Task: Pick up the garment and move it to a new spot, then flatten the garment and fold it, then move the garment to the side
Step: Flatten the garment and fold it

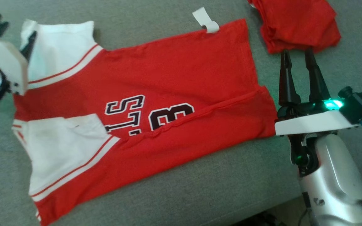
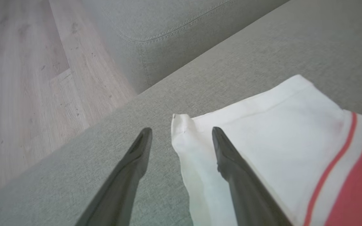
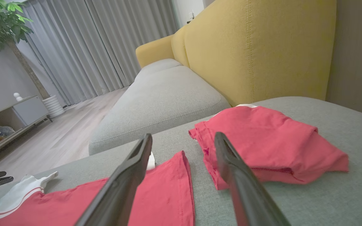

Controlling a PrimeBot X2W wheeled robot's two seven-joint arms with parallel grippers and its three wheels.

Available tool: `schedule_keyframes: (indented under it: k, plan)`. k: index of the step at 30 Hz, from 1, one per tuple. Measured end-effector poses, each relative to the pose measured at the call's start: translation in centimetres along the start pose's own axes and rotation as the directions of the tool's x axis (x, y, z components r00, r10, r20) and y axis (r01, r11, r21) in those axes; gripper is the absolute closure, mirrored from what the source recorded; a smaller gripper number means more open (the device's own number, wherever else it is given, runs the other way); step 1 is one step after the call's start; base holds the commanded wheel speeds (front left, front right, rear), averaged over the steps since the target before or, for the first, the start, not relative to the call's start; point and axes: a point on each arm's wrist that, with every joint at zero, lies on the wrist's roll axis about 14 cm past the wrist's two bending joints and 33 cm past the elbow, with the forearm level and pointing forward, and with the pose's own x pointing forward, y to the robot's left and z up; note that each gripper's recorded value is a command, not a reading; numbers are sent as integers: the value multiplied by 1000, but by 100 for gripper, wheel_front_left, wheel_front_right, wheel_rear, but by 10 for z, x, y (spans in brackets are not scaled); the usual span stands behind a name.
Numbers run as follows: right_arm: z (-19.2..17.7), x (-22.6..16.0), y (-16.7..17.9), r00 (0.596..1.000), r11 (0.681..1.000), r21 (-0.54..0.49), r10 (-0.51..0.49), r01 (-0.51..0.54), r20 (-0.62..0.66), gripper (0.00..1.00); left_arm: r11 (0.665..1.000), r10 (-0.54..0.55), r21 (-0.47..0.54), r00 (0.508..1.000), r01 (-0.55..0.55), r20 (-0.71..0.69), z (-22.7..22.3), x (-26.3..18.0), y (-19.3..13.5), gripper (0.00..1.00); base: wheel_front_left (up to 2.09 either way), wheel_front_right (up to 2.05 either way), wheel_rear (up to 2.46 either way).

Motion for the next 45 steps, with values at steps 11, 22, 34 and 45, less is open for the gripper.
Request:
schedule_keyframes:
  k: [11, 22, 34, 45]
  plan:
    - [-1, -3, -18, 999, 999, -12, -50, 50, -4, 0, 998, -21, -68, 994, 13, -107, -28, 35, 5, 0, 0, 0, 0]
    - [5, -2, -23, 998, 998, -20, -62, 62, 16, 0, 987, -74, -157, 977, 43, -198, -35, 38, -2, 100, 0, 0, 0]
    - [0, 20, 2, 998, 991, -129, 20, -27, -55, 0, 999, 21, -33, 982, -15, 189, 30, -4, 9, 100, 0, 0, 0]
    - [-34, 64, 27, 947, 965, -225, 59, -136, -317, 0, 997, 57, 27, 909, -75, 413, 59, -85, 9, 100, 0, 0, 0]
